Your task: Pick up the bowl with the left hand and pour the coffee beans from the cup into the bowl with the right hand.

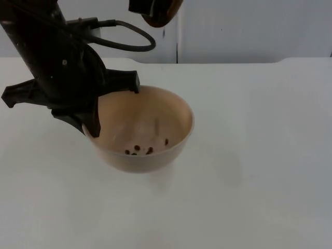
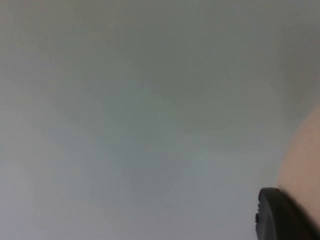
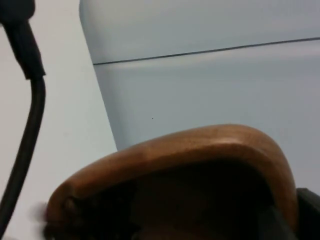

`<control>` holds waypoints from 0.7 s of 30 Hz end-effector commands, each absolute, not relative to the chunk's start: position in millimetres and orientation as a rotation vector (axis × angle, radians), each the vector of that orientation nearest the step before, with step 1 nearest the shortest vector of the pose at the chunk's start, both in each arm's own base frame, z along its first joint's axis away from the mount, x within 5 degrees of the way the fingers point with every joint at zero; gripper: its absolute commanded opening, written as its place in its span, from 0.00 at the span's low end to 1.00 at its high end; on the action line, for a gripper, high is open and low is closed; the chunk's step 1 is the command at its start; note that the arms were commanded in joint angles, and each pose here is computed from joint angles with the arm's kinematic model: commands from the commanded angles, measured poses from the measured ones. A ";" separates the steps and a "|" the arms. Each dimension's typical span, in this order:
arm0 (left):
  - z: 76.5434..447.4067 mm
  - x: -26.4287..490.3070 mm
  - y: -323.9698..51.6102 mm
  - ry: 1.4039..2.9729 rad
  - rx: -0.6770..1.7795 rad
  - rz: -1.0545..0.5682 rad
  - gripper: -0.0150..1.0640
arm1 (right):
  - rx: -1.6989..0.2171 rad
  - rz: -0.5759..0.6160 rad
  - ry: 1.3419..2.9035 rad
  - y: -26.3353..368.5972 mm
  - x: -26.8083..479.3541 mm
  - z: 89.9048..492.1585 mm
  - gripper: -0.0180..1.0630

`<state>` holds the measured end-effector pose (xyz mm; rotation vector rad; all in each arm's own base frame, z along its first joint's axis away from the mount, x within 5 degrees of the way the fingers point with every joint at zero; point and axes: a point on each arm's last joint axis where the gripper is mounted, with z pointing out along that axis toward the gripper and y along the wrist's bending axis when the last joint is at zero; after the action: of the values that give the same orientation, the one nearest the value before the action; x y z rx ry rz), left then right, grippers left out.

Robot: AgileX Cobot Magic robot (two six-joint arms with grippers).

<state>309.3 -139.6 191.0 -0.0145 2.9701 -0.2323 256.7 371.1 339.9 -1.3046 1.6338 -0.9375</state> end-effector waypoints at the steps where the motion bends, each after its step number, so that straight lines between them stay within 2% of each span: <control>1: 195.4 309.0 -142.1 2.955 -0.031 -0.258 0.01 | -1.284 -0.965 1.587 370.7 252.9 345.2 0.02; 5: 195.4 308.8 -142.0 2.957 -0.031 -0.257 0.01 | -1.284 -0.999 1.551 372.5 250.3 342.2 0.02; 21: 195.3 308.7 -142.0 2.959 -0.030 -0.256 0.01 | -1.265 -1.007 1.548 372.0 250.8 338.8 0.02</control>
<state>309.1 -139.5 191.0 -0.0144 2.9720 -0.2315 253.9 371.9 333.5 -1.2847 1.5687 -1.0131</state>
